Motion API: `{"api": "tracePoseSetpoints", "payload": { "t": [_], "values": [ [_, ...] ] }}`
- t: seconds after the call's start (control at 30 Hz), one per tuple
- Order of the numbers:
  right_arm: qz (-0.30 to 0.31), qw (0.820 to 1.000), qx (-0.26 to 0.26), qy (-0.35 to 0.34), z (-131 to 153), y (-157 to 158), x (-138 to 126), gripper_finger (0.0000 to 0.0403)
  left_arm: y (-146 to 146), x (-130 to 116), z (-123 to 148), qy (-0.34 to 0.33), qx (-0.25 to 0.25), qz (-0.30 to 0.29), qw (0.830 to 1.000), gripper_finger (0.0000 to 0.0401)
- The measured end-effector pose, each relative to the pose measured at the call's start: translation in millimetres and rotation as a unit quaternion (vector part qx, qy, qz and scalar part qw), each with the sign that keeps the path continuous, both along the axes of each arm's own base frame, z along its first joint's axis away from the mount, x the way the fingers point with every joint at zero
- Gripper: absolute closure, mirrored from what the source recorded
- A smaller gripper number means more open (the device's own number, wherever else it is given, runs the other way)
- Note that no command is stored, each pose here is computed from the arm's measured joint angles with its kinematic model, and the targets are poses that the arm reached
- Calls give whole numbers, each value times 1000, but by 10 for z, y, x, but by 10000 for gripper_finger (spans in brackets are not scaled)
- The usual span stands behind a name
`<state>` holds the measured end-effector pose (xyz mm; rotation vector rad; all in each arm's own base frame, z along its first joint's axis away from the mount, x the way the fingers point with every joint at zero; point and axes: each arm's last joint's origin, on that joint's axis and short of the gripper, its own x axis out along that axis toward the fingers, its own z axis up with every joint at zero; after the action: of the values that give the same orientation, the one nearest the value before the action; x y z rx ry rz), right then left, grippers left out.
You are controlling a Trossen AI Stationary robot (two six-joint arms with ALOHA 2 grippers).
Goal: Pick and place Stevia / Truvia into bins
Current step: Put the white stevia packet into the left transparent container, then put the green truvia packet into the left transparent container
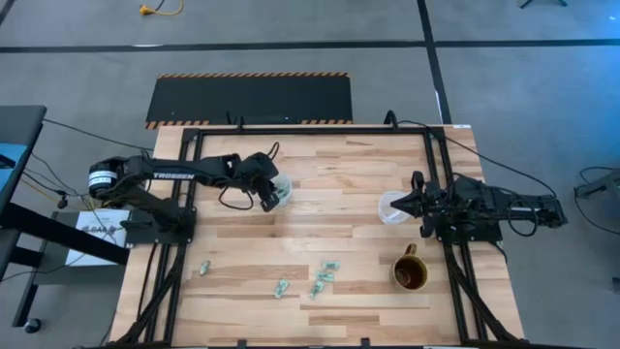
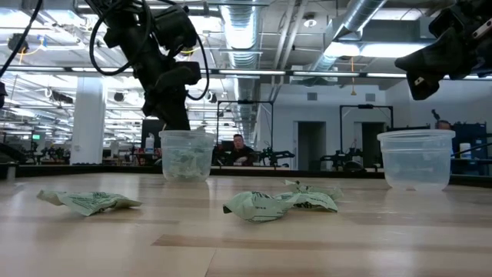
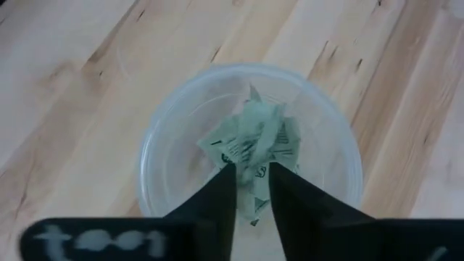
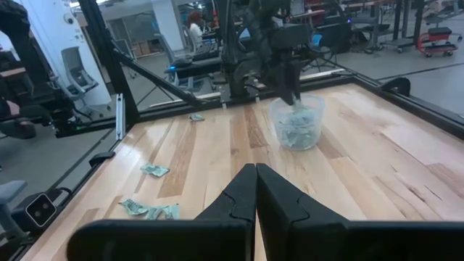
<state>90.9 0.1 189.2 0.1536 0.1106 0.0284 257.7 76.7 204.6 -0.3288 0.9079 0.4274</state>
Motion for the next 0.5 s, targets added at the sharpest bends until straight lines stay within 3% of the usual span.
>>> {"api": "tracePoseSetpoints", "payload": {
  "t": [0.27, 0.5],
  "values": [
    [0, 1000, 0, 1, -2, 0, -1, 403, -11, 4, 96, 16, -22, -17, 999, 270],
    [0, 1000, 0, 1, -2, 0, 0, 403, -255, 3, 313, 58, -142, -24, 988, 266]
  ]
}}
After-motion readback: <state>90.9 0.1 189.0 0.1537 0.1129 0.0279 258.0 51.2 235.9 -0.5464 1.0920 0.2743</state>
